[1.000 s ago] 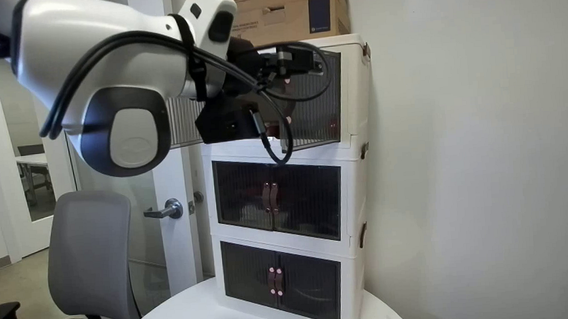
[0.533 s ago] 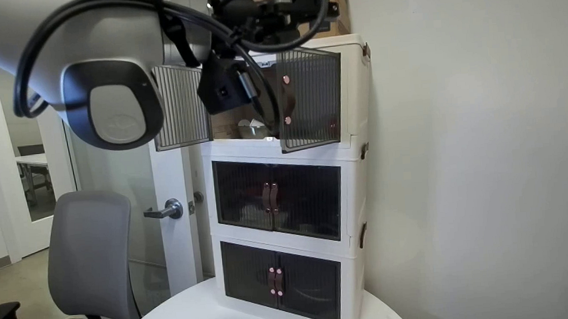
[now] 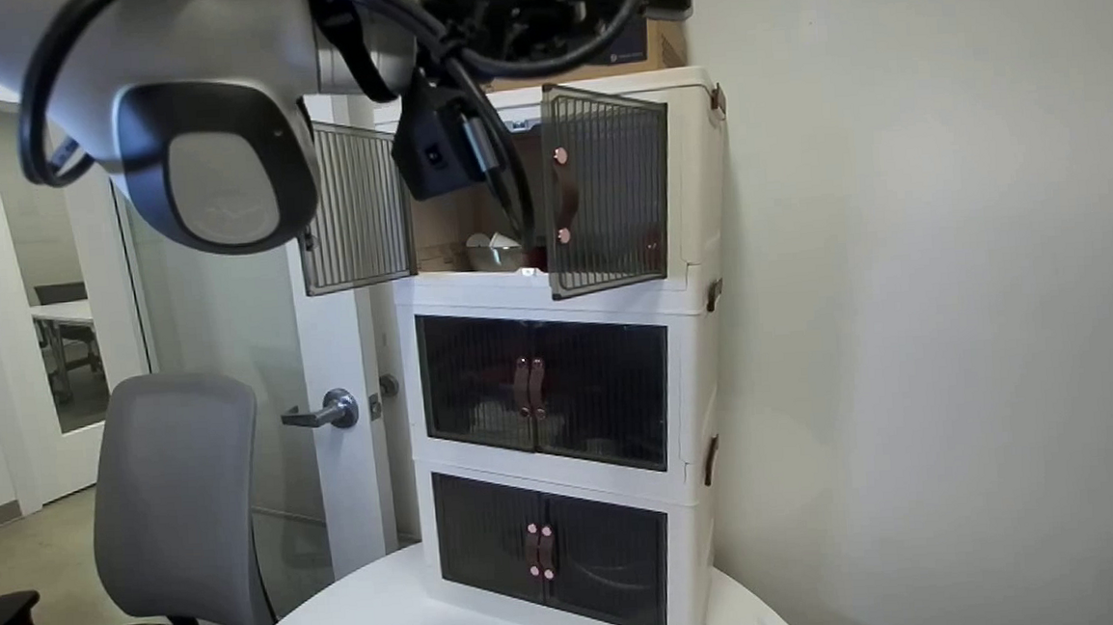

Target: Open the two upper doors of the cabinet

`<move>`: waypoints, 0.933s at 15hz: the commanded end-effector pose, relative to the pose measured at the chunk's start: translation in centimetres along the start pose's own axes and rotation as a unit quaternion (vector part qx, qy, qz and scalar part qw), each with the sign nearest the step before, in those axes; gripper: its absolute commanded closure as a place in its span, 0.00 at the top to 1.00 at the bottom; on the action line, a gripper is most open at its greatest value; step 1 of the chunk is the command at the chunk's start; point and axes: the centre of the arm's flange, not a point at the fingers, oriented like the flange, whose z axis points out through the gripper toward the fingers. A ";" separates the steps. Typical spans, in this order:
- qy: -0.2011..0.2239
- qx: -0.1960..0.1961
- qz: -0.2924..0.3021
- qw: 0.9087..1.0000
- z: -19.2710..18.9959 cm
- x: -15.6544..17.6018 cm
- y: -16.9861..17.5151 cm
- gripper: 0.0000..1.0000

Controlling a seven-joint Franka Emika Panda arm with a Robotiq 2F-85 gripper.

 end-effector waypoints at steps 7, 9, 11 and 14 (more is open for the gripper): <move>-0.086 0.220 0.067 0.969 -2.4 10.3 -5.9 1.00; -0.129 0.261 0.077 0.954 -2.6 10.9 -6.0 1.00; -0.175 0.295 0.082 0.936 -3.0 10.4 -5.8 1.00; -0.248 0.336 0.092 0.904 -4.4 8.4 -5.9 1.00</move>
